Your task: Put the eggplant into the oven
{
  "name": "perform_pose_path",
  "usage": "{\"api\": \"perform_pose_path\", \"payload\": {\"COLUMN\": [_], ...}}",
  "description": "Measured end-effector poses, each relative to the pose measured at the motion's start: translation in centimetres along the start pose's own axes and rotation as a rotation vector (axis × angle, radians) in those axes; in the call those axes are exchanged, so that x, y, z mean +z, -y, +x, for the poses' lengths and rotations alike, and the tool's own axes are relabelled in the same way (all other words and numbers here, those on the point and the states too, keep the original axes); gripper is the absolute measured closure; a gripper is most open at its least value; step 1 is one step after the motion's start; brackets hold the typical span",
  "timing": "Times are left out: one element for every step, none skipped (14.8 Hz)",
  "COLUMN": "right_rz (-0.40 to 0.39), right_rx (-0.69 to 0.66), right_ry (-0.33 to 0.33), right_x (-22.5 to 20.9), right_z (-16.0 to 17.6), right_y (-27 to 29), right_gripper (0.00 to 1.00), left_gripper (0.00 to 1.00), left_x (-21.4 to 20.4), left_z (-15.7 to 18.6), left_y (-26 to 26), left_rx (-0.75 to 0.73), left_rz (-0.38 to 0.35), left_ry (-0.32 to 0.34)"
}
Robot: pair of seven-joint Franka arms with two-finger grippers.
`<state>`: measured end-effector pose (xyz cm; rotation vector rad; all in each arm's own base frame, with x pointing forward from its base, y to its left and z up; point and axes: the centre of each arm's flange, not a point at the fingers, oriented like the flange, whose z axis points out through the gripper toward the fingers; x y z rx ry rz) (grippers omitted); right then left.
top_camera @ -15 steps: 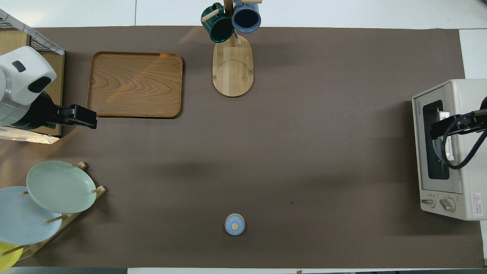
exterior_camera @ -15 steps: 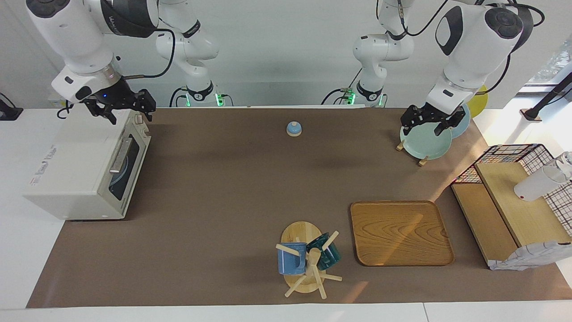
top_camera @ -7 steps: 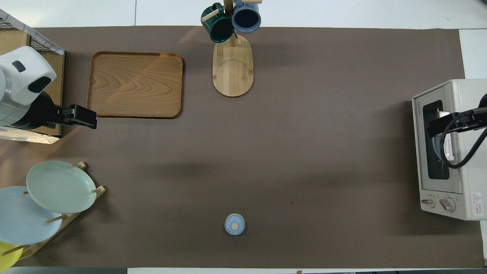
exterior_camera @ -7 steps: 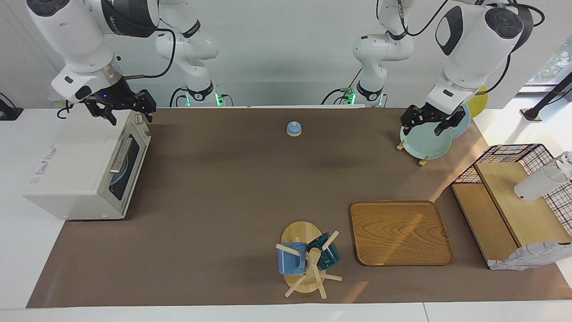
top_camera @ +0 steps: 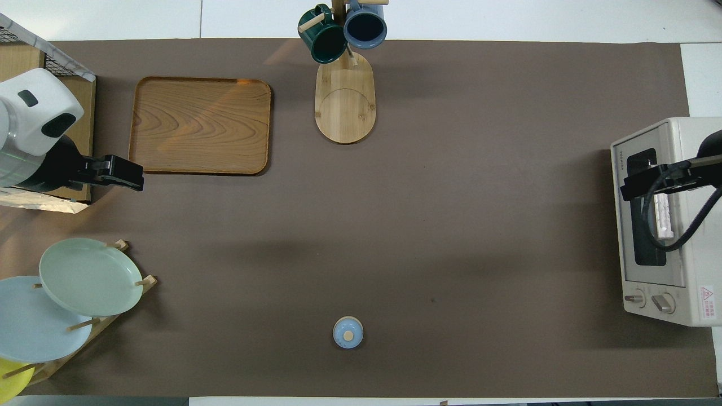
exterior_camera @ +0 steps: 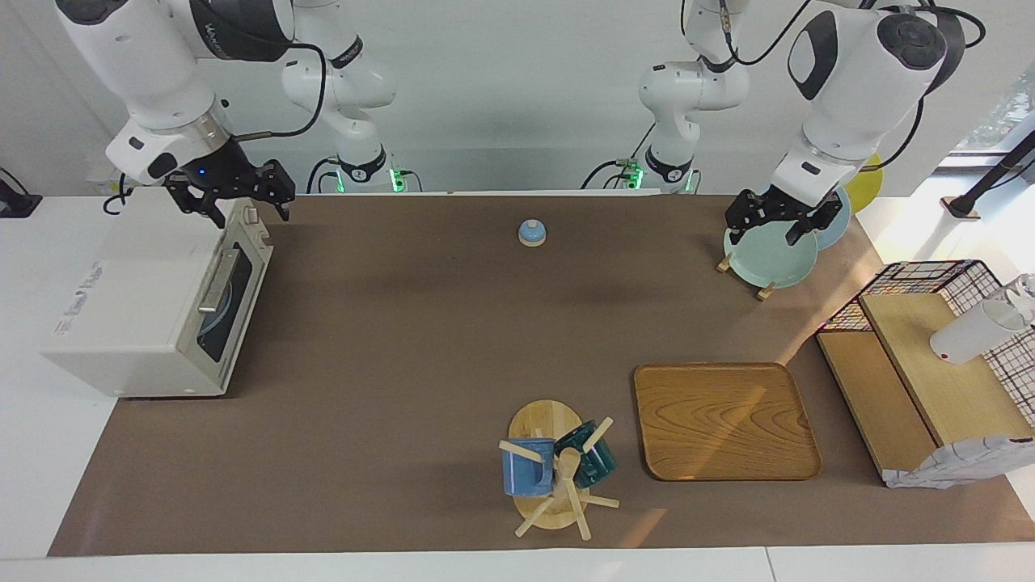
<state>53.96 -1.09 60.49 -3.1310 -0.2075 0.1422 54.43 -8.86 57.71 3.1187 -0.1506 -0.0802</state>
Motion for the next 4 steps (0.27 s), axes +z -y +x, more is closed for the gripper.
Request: {"api": "perform_pose_path", "payload": {"right_rz": [0.0, 0.0, 0.0, 0.0], "right_rx": [0.0, 0.001, 0.003, 0.004], "right_ry": [0.0, 0.0, 0.0, 0.0], "right_x": [0.0, 0.0, 0.0, 0.0], "right_z": [0.0, 0.0, -0.01, -0.01], "right_y": [0.0, -0.02, -0.05, -0.07], "right_gripper": [0.0, 0.0, 0.0, 0.0], "left_gripper": [0.0, 0.0, 0.0, 0.0], "left_x": [0.0, 0.0, 0.0, 0.0], "left_z": [0.0, 0.0, 0.0, 0.0], "left_y": [0.0, 0.0, 0.0, 0.0], "left_rx": [0.0, 0.0, 0.0, 0.0], "left_rz": [0.0, 0.0, 0.0, 0.0], "left_ry": [0.0, 0.0, 0.0, 0.0]}}
